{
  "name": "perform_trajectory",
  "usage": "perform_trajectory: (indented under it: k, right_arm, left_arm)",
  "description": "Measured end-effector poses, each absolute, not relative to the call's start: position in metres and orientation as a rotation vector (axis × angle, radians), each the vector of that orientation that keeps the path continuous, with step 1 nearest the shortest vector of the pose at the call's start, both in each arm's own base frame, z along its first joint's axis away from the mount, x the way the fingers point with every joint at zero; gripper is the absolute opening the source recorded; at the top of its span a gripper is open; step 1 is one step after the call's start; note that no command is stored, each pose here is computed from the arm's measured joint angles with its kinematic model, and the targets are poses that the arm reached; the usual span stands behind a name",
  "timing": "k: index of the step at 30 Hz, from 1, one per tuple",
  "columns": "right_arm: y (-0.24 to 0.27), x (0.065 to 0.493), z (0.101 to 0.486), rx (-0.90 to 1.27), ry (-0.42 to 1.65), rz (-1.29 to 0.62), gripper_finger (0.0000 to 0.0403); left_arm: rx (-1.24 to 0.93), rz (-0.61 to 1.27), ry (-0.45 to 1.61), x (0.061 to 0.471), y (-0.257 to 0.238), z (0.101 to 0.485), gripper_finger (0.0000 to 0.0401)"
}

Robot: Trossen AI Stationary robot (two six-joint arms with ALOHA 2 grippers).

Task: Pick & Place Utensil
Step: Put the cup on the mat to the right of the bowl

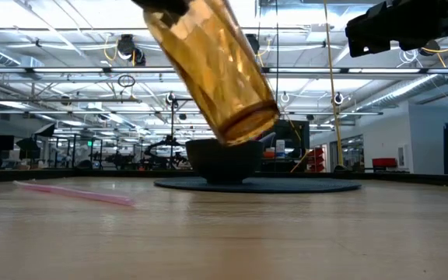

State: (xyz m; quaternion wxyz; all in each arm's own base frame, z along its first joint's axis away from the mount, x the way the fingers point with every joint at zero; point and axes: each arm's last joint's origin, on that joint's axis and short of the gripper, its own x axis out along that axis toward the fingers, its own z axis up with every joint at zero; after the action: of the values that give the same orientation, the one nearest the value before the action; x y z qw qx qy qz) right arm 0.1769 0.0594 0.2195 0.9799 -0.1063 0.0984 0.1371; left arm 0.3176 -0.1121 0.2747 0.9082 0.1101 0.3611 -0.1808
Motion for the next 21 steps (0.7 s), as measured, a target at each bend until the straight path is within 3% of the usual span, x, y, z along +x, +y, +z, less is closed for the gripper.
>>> perform_trajectory:
  k: [4, 10, 17, 21]
  right_arm:
    - [0.059, 0.177, 0.219, -0.214, 0.199, 0.276, 0.0075]
    - [0.059, 0.177, 0.219, -0.216, 0.208, 0.277, 0.0075]
    - [0.059, 0.177, 0.218, -0.217, 0.212, 0.277, 0.0075]
    - [0.059, 0.177, 0.218, -0.217, 0.213, 0.278, 0.0075]
  left_arm:
    - [0.256, -0.377, 0.834, 0.337, -0.118, 0.273, 0.0011]
    - [0.264, -0.395, 0.915, 0.358, -0.125, 0.267, 0.0043]
    - [0.265, -0.432, 0.938, 0.366, -0.128, 0.258, 0.001]
    - [0.265, -0.432, 0.935, 0.366, -0.129, 0.258, 0.0022]
